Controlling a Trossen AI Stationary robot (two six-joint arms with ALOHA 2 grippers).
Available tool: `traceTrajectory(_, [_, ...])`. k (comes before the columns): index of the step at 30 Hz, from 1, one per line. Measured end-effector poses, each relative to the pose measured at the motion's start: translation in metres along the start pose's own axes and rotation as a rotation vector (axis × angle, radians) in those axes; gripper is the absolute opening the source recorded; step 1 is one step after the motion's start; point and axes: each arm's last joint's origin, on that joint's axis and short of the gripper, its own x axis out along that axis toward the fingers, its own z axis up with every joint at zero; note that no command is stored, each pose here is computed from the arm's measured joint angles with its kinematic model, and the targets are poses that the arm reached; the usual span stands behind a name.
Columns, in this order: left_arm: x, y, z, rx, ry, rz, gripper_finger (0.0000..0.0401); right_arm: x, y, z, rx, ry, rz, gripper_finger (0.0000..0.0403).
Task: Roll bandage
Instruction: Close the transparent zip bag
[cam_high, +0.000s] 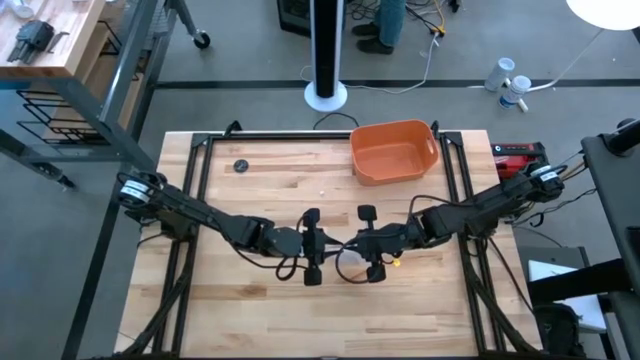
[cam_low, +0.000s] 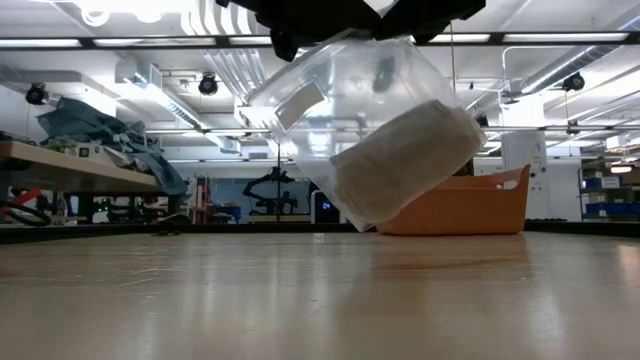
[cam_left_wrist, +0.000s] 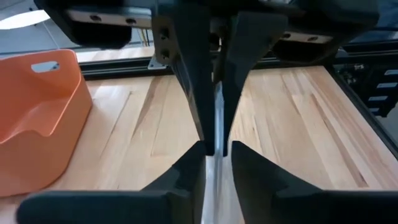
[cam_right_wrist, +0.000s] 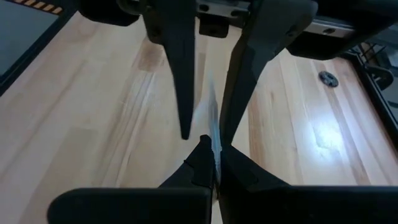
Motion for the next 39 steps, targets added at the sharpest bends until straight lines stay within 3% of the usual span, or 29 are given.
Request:
traceTrajectory(11, [0.0003,0.0009,0.0001,0.057,0.0,0.003,0.0005,0.0011,0.0005,-0.0016,-0.002,0.011,0.004,0.0])
traceTrajectory(19, [0.0003,0.0009,0.0001,0.053,-0.001,0.002,0.0003,0.0013,0.0006,-0.002,0.0,0.014,0.004,0.0])
traceTrajectory(27, [0.0002,0.001,-0.0015,0.059,0.015,0.003,0.0034,0.0015,0.0007,-0.0039,-0.003,0.027,0.005,0.0])
traceTrajectory(34, [0.0002,0.001,-0.0022,0.111,0.022,0.003,0.0002,0.0018,0.0009,-0.0046,-0.003,0.027,0.005,0.0])
traceTrajectory(39, [0.0002,0.001,-0.002,0.059,0.02,0.003,0.0006,0.0018,0.0009,-0.0046,-0.003,0.027,0.005,0.0])
